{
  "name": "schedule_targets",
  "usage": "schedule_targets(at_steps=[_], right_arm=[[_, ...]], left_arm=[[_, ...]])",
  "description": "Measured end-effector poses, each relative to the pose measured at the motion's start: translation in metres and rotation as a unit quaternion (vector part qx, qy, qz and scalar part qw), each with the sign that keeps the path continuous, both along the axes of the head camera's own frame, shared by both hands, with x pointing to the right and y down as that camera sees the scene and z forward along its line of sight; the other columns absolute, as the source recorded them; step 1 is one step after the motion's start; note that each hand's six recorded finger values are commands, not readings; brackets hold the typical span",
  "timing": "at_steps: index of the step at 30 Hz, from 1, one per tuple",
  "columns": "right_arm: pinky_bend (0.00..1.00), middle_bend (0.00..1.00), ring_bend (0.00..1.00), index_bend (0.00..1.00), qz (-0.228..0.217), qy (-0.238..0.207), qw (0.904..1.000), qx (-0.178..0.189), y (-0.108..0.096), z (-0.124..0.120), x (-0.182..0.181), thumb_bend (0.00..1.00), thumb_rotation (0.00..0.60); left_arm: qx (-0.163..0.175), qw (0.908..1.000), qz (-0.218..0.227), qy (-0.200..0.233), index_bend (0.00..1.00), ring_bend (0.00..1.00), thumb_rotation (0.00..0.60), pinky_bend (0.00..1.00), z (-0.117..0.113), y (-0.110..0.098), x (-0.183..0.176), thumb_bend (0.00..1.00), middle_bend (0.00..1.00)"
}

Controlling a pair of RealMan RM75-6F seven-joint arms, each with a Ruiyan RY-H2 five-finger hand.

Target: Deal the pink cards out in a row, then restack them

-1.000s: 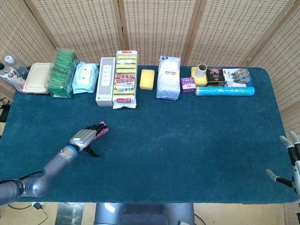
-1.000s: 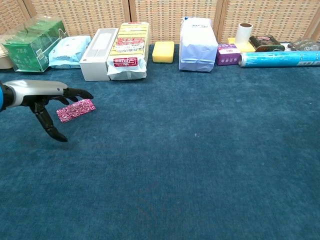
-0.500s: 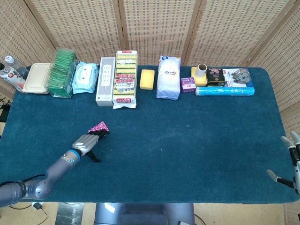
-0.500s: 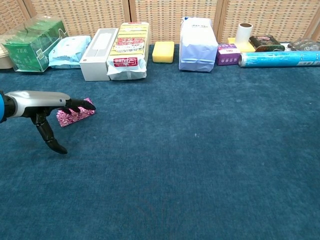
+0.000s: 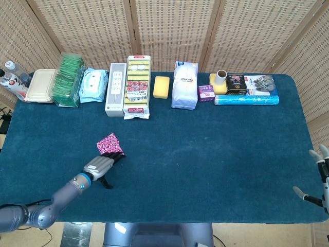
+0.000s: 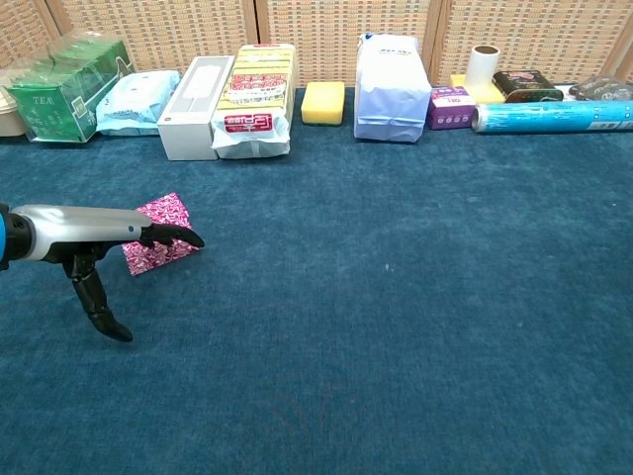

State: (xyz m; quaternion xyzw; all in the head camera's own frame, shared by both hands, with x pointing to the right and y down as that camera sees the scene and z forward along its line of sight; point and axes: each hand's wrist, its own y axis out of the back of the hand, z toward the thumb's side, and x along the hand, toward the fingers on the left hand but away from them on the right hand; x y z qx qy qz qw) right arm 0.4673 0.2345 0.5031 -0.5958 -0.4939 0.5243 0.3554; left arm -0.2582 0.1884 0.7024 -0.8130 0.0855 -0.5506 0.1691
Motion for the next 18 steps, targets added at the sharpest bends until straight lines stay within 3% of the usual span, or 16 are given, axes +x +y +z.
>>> schedule_targets(at_steps=[18], right_arm=[[0.0,0.0,0.0,0.09,0.001,-0.002,1.0,-0.003,0.002,0.0,0.001,0.0,0.6]], left_arm=[[-0.006,0.9987,0.049,0.011,0.0,0.0,0.6,0.06,-0.016,0.025,0.021,0.0,0.0]])
